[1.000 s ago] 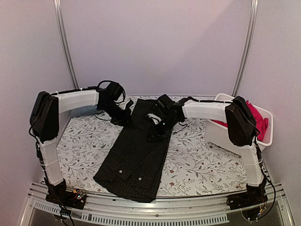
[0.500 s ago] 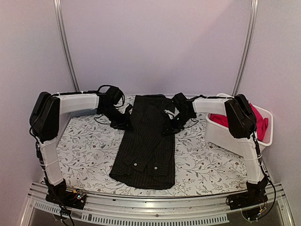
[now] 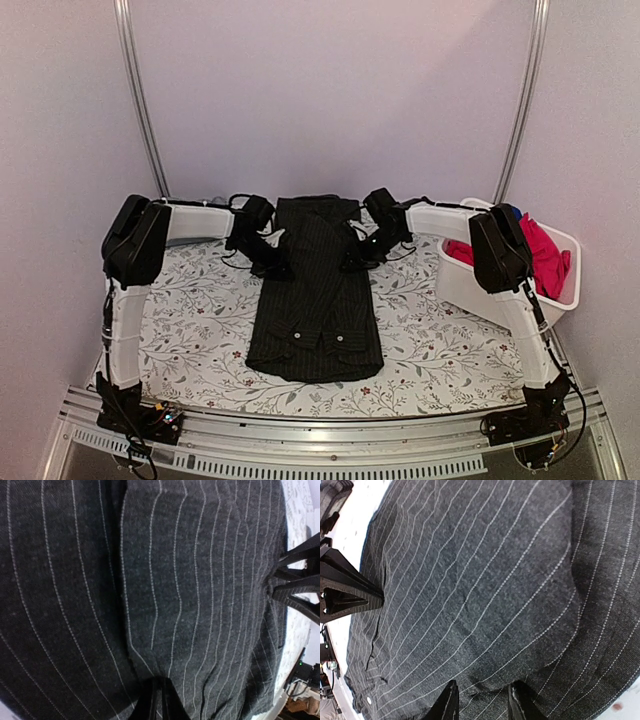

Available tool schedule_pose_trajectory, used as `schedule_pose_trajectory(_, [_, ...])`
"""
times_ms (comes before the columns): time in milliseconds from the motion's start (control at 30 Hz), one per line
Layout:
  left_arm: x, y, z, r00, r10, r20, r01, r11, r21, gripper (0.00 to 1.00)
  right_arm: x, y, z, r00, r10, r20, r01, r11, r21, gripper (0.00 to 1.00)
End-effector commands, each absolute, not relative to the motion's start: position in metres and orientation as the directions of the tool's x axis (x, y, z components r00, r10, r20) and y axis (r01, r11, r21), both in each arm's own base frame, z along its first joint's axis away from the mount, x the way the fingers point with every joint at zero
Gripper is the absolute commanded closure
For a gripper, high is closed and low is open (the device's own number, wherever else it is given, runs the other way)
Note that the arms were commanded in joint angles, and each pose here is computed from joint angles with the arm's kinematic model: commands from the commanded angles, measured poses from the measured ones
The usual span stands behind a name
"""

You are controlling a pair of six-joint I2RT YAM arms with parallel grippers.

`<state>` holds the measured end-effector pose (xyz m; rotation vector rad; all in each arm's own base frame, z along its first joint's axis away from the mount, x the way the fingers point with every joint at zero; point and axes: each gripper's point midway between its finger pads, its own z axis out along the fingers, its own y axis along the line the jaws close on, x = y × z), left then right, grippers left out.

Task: Fold and stack the mixed laundry pile
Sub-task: Rotate the rectangle-folded shirt at the center of the board, then adjust the rectangle-folded shirt at the center of the board.

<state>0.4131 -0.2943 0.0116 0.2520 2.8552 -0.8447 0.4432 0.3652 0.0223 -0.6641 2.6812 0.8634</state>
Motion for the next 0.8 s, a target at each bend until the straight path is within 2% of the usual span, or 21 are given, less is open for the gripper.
schedule_pose_trajectory(0, [0.445, -0.29, 0.019, -0.96, 0.084, -0.267, 0.215, 0.831, -0.513, 0.94, 0.46, 0.351, -0.006, -0.893, -0.315, -0.322, -0.436, 0.784, 0.441, 0.64])
schedule_pose_trajectory(167, [0.465, -0.284, 0.074, -0.91, 0.079, -0.406, 0.284, 0.834, -0.473, 0.83, 0.477, 0.358, 0.072, -0.848, -0.275, -0.453, -0.481, 0.76, 0.438, 0.55])
schedule_pose_trajectory(300, [0.479, -0.274, 0.154, -0.811, 0.079, -0.58, 0.367, 0.84, -0.399, 0.61, 0.493, 0.346, 0.167, -0.754, -0.214, -0.621, -0.521, 0.771, 0.367, 0.4])
schedule_pose_trajectory(333, [0.482, -0.27, 0.177, -0.774, 0.078, -0.628, 0.386, 0.844, -0.372, 0.53, 0.496, 0.34, 0.193, -0.716, -0.199, -0.669, -0.53, 0.778, 0.336, 0.38])
schedule_pose_trajectory(400, [0.48, -0.26, 0.235, -0.678, 0.071, -0.732, 0.423, 0.852, -0.309, 0.24, 0.497, 0.328, 0.25, -0.626, -0.161, -0.763, -0.545, 0.79, 0.28, 0.33])
schedule_pose_trajectory(467, [0.476, -0.248, 0.281, -0.584, 0.056, -0.81, 0.435, 0.864, -0.253, 0.03, 0.496, 0.316, 0.293, -0.528, -0.133, -0.839, -0.556, 0.801, 0.223, 0.19])
schedule_pose_trajectory(533, [0.469, -0.239, 0.314, -0.5, 0.031, -0.866, 0.442, 0.869, -0.224, 0.0, 0.491, 0.294, 0.339, -0.422, -0.06, -0.904, -0.514, 0.838, 0.184, 0.04])
schedule_pose_trajectory(567, [0.465, -0.234, 0.327, -0.462, 0.007, -0.887, 0.437, 0.872, -0.22, 0.0, 0.488, 0.287, 0.346, -0.4, -0.02, -0.916, -0.489, 0.85, 0.194, 0.01])
schedule_pose_trajectory(600, [0.462, -0.228, 0.332, -0.445, -0.021, -0.895, 0.413, 0.882, -0.227, 0.0, 0.48, 0.276, 0.364, -0.365, 0.038, -0.93, -0.464, 0.859, 0.217, 0.01])
schedule_pose_trajectory(667, [0.455, -0.22, 0.336, -0.437, -0.048, -0.898, 0.394, 0.888, -0.239, 0.0, 0.461, 0.274, 0.371, -0.337, 0.069, -0.939, -0.522, 0.816, 0.247, 0.01])
schedule_pose_trajectory(767, [0.44, -0.223, 0.321, -0.514, -0.059, -0.856, 0.408, 0.861, -0.304, 0.0, 0.434, 0.274, 0.369, -0.379, 0.05, -0.924, -0.585, 0.761, 0.281, 0.01])
